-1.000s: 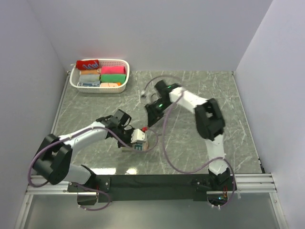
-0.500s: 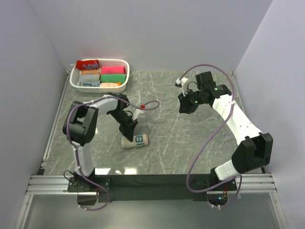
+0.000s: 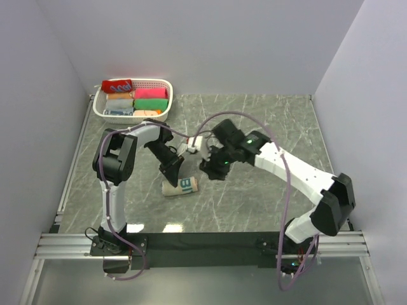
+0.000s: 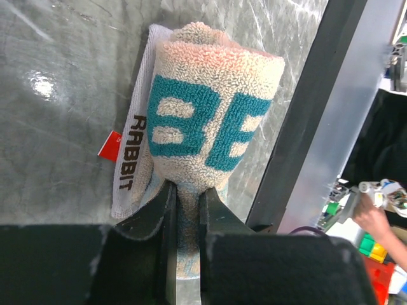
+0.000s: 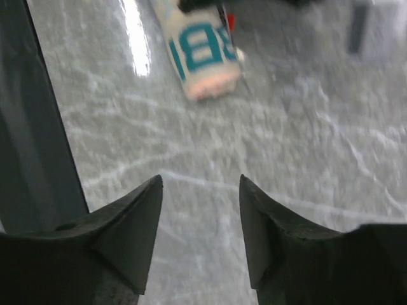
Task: Roll the towels
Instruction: Roll the towel
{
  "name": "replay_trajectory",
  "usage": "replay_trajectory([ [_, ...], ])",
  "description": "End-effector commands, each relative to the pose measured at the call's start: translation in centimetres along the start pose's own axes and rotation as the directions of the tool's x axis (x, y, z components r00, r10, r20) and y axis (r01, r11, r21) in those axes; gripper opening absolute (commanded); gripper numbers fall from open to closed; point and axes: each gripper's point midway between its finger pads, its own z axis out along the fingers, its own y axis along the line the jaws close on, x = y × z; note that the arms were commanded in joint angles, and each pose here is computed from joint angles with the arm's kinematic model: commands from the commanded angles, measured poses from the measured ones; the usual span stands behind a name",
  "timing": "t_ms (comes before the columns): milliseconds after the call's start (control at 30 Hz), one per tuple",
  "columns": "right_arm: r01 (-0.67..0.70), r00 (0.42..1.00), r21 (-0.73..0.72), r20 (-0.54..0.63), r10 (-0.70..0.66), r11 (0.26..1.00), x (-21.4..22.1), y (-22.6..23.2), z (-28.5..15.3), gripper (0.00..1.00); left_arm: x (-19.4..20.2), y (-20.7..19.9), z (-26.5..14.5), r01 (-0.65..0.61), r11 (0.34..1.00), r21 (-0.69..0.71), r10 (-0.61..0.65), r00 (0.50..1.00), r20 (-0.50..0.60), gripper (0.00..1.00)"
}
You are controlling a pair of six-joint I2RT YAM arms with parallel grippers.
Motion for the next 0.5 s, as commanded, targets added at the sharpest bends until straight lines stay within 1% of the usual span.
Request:
replay_trajectory([
  [0, 0.062, 0.997, 0.074, 0.035, -0.065, 0.995, -3.5, -0.8, 2.9, 0.6, 1.2, 4.8, 0.6, -0.044, 0.992, -0.117, 0.035, 0.996, -0.079, 0.1],
  [33, 0.081, 0.997, 0.048, 0.007, -0.082, 0.996, -3.6, 0.0, 5.2, 0.61, 1.1, 4.8, 0.5, -0.045, 0.992, -0.119, 0.036, 0.996, -0.079, 0.1],
  [100, 0.099, 0.995, 0.052, 0.007, -0.099, 0.994, -4.1, -0.1, 7.9, 0.61, 1.1, 5.1, 0.5, -0.051, 0.991, -0.123, 0.04, 0.995, -0.088, 0.12],
  [200, 0.152, 0.988, 0.05, 0.023, -0.154, 0.987, -5.6, 0.9, 10.6, 0.61, 1.2, 5.5, 0.4, -0.052, 0.991, -0.123, 0.04, 0.994, -0.099, 0.14],
  [233, 0.158, 0.987, 0.055, 0.0, -0.158, 0.986, -5.3, 0.8, 11.8, 0.61, 1.1, 5.7, 0.3, -0.056, 0.99, -0.127, 0.043, 0.994, -0.101, 0.14],
  [333, 0.193, 0.981, 0.069, -0.003, -0.193, 0.979, -5.4, 0.9, 13.9, 0.61, 1.1, 5.9, 0.2, -0.058, 0.99, -0.13, 0.044, 0.994, -0.103, 0.15],
  [467, 0.225, 0.973, 0.053, -0.066, -0.222, 0.973, -3.4, 0.9, 16.2, 0.6, 1.1, 6.1, 0.0, -0.06, 0.989, -0.132, 0.047, 0.994, -0.103, 0.17],
])
